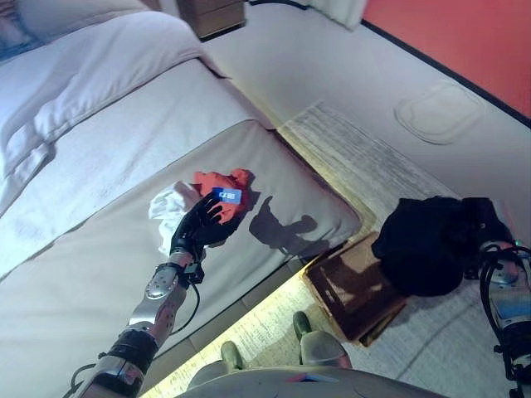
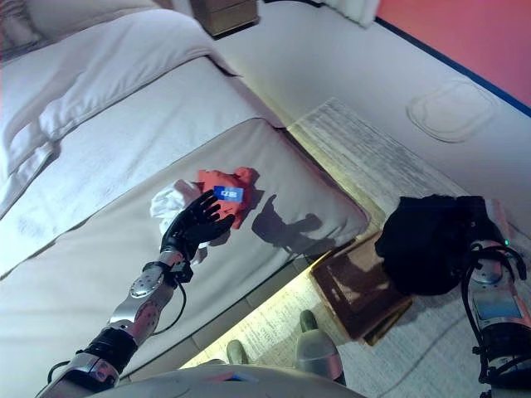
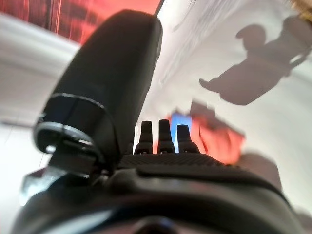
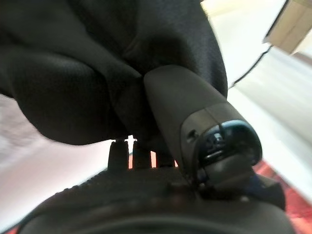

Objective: Pick up the clothes from the bed and place them into the basket

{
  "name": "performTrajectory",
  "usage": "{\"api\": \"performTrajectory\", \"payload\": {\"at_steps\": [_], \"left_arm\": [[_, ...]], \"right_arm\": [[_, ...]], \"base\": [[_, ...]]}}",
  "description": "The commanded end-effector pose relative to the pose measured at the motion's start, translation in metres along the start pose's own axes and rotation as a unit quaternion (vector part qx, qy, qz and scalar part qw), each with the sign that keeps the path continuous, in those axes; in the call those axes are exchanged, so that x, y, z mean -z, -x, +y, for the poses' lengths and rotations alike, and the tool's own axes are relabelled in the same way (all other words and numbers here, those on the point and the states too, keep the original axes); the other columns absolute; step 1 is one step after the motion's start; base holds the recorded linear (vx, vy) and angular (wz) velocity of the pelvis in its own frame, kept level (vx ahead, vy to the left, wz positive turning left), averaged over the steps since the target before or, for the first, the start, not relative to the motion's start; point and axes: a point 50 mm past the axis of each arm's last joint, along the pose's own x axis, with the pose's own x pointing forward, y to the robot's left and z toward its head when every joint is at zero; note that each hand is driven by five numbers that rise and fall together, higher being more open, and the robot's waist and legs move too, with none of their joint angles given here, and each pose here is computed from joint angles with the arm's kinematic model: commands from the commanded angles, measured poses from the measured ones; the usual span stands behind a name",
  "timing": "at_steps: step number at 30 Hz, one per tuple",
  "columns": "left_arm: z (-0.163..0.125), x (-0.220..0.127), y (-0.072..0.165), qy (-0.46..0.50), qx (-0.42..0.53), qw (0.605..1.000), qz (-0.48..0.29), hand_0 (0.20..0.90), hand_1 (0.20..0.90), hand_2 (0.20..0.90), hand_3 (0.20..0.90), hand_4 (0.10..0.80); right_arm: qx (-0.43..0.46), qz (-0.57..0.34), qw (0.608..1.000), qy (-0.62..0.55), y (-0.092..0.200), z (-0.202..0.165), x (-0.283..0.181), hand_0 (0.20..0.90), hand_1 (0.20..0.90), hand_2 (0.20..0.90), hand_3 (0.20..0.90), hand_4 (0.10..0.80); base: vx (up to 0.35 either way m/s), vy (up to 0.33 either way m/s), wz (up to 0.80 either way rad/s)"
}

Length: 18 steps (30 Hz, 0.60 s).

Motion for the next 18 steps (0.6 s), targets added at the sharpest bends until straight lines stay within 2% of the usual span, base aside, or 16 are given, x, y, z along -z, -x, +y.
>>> {"api": "performTrajectory", "payload": {"at_steps": [1,11,18], "left_arm": [[-0.017,-0.022,-0.01,-0.011,0.041,0.997,-0.059,0.9,0.9,0.9,0.9,0.8],[-0.029,-0.019,-0.013,-0.016,0.07,0.996,-0.046,0.9,0.9,0.9,0.9,0.8],[-0.028,-0.016,-0.012,-0.021,0.081,0.996,-0.044,0.9,0.9,0.9,0.9,0.8]], "right_arm": [[0.054,-0.073,0.996,-0.003,-0.011,-0.037,-0.034,0.3,0.3,0.3,0.2,0.1],[-0.001,-0.001,1.0,0.001,-0.017,-0.001,-0.011,0.3,0.3,0.3,0.2,0.1],[-0.019,0.0,1.0,0.011,-0.015,0.016,-0.006,0.3,0.3,0.3,0.2,0.1]], "base": [[0.031,-0.047,-0.11],[-0.021,-0.065,-0.06],[0.001,-0.032,0.08]]}}
